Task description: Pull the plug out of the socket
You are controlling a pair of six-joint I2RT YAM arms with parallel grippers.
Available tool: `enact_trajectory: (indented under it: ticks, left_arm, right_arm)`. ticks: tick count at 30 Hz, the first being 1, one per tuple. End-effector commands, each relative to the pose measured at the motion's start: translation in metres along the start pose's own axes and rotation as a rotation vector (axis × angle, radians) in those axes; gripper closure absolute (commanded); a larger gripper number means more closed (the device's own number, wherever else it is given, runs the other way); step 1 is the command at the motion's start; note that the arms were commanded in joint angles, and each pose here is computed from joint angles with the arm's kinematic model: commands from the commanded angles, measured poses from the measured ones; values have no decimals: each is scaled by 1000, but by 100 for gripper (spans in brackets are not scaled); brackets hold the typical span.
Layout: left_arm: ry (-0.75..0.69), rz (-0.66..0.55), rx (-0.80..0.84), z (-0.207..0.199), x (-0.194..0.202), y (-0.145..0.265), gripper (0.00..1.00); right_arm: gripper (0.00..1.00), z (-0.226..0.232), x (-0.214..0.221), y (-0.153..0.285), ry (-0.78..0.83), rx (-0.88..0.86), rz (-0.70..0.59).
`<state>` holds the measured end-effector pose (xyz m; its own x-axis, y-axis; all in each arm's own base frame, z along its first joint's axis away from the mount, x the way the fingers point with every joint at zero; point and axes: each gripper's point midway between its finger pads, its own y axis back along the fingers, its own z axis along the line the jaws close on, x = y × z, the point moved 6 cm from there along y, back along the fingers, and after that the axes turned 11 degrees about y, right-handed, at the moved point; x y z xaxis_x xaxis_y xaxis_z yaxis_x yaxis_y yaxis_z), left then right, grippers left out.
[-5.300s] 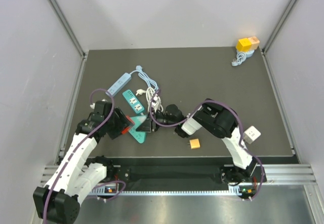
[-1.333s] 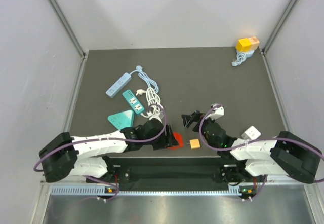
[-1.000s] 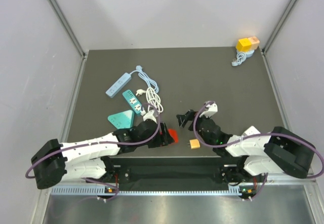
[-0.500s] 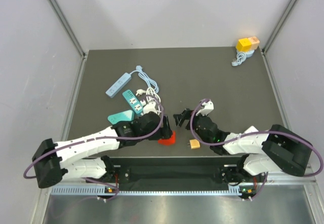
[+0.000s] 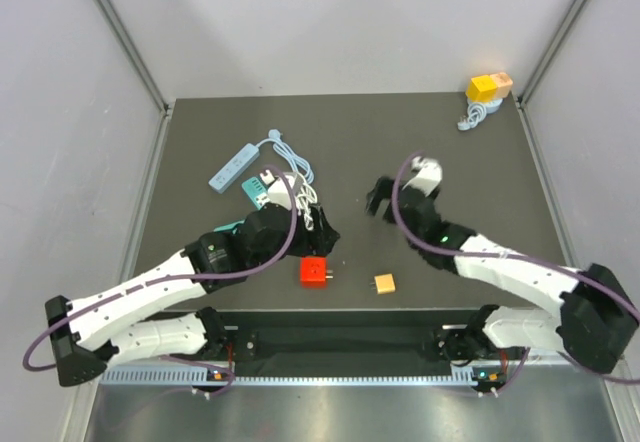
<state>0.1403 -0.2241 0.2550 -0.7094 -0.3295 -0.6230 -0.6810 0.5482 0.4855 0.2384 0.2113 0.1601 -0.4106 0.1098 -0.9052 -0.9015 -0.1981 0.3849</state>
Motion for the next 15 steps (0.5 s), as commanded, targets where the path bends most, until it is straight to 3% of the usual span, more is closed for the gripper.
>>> enact_trajectory:
  ticks: [1, 4, 8, 10, 12, 13, 15]
  left_arm:
    - [-35, -71, 155, -35, -22, -2, 17]
    - [-92, -116, 159, -46, -31, -14, 18]
    - [-174, -213, 158, -64, -51, -39, 19]
    - [-202, -294, 220, -76, -72, -47, 19]
    - [-232, -302, 264, -82, -80, -66, 19]
    - [-224, -335, 266, -81, -98, -72, 19]
    - [-220, -349, 296, -81, -111, -97, 19]
  right_arm:
    - [0, -64, -43, 2, 23, 189, 23]
    - [0, -91, -60, -4, -6, 194, 43]
    - [0, -146, -100, -23, -68, 330, 7]
    - [0, -173, -120, -39, -112, 400, -3]
    - [1, -194, -124, -63, -144, 452, 21]
    - [1, -210, -148, -70, -170, 478, -20]
    - [2, -229, -143, -99, -171, 519, 49]
